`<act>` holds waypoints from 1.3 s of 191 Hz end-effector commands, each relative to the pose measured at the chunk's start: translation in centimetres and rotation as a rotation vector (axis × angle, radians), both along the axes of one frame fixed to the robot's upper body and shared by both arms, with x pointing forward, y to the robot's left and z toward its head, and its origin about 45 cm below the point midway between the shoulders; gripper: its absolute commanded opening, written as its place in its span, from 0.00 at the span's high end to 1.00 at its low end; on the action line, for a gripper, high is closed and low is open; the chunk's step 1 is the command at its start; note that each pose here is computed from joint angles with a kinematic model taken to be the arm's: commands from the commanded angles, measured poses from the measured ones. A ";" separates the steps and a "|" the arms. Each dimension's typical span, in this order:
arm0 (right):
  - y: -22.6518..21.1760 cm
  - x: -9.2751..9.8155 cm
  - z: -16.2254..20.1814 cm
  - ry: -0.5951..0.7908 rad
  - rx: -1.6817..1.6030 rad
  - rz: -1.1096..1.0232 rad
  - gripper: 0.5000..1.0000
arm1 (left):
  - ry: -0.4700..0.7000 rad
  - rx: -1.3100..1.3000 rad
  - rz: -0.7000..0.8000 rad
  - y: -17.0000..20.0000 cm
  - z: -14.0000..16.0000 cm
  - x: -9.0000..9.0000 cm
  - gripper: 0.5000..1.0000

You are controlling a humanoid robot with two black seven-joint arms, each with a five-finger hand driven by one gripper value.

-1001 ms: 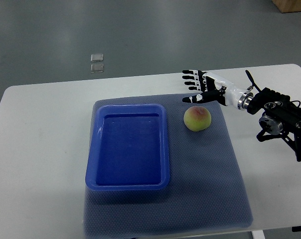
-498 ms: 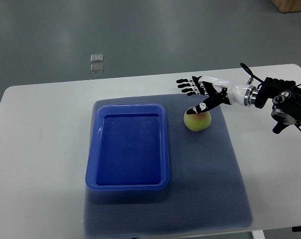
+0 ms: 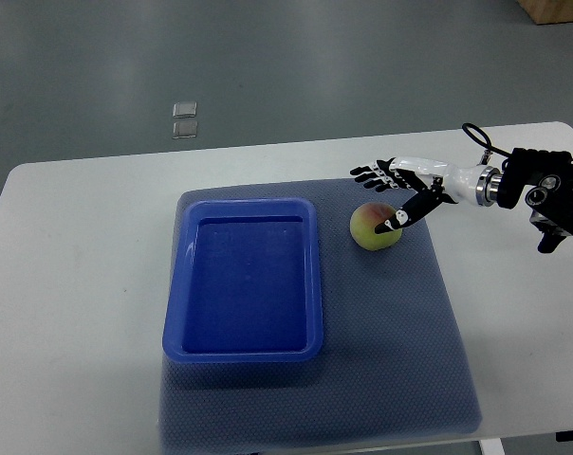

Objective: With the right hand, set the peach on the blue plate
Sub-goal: 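Close the right hand's fingers around the peach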

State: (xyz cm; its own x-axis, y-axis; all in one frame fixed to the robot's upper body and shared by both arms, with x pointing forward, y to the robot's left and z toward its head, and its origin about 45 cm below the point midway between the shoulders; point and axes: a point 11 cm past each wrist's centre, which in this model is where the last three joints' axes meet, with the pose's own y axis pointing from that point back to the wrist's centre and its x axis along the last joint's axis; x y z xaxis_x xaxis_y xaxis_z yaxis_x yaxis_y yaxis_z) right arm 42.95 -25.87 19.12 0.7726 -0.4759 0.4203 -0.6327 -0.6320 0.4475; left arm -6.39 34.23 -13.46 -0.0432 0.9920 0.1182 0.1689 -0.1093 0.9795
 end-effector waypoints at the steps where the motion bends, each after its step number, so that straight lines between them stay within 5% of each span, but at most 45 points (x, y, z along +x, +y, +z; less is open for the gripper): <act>1: -0.7 -0.2 -0.6 -0.019 -0.064 -0.001 0.14 | 0.000 0.000 0.000 0.0 0.0 0.0 0.00; 178: -0.1 -0.4 -2.1 -0.103 -0.204 0.032 0.17 | 0.000 0.000 0.000 0.0 0.0 0.0 0.00; 206: -0.1 -0.5 -2.3 -0.111 -0.235 0.052 0.34 | 0.000 0.000 0.000 0.0 0.0 0.0 0.00; 248: 0.3 -0.6 -2.6 -0.119 -0.257 0.073 0.41 | 0.000 0.000 0.000 0.0 0.0 0.0 0.00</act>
